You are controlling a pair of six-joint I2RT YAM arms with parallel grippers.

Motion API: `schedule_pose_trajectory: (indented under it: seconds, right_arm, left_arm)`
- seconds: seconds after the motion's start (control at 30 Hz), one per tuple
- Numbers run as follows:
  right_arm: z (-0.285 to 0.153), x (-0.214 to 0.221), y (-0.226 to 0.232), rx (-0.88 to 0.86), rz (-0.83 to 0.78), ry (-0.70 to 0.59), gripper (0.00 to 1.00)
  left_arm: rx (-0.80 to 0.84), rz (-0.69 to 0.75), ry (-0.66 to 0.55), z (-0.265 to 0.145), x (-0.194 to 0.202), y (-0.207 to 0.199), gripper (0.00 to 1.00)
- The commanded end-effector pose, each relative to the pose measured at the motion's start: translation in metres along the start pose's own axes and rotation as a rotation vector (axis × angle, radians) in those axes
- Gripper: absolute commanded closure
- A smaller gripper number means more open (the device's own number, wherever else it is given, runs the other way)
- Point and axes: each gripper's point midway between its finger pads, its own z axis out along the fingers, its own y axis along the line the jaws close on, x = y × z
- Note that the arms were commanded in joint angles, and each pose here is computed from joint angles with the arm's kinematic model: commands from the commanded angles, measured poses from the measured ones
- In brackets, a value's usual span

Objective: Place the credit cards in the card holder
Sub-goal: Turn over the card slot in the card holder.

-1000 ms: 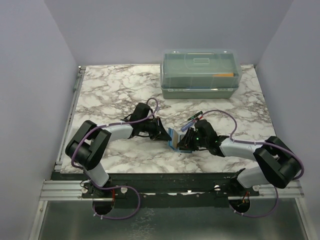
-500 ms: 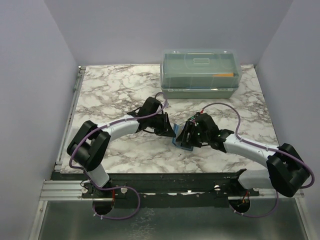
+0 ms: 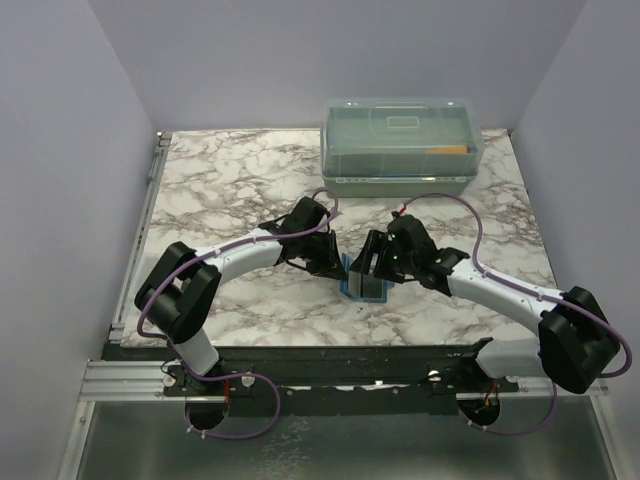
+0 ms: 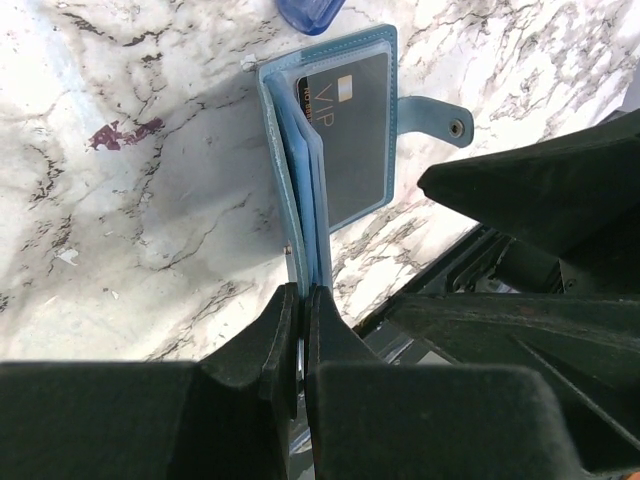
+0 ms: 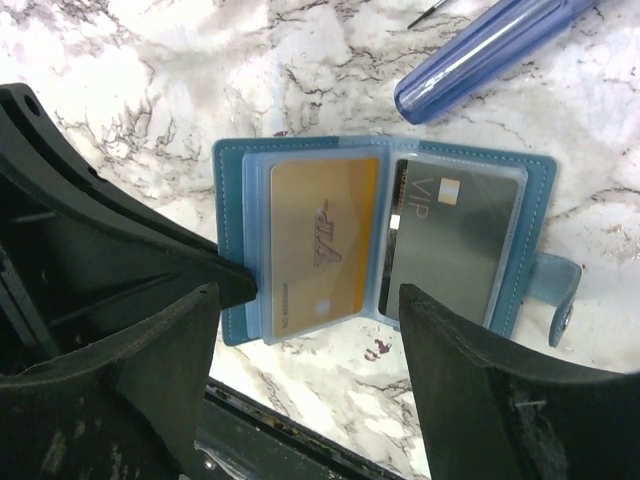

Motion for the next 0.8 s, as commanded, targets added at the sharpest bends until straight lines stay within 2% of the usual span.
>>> schedule_pose_trajectory:
  seconds: [0.0,0.4,0.77]
  right_arm:
    - [0.007,-0.005,-0.007,0.056,-0.028,-0.007,0.25]
    - [0.021,-0.005,-0.005,0.076,-0.056,0.023,0.27]
    - [0.021,-0.001,-0.032,0.239,-0.071,0.020,0.31]
  left_arm:
    - [-0.009,0.030,-0.020,-0.003,-0.007,-0.006,1.00]
    - [-0.003,0.039,-0.022,-0.005,-0.007,-0.010,1.00]
    - [-0.022,0.040,-0.039,-0.009,-0.009,-0.009,1.00]
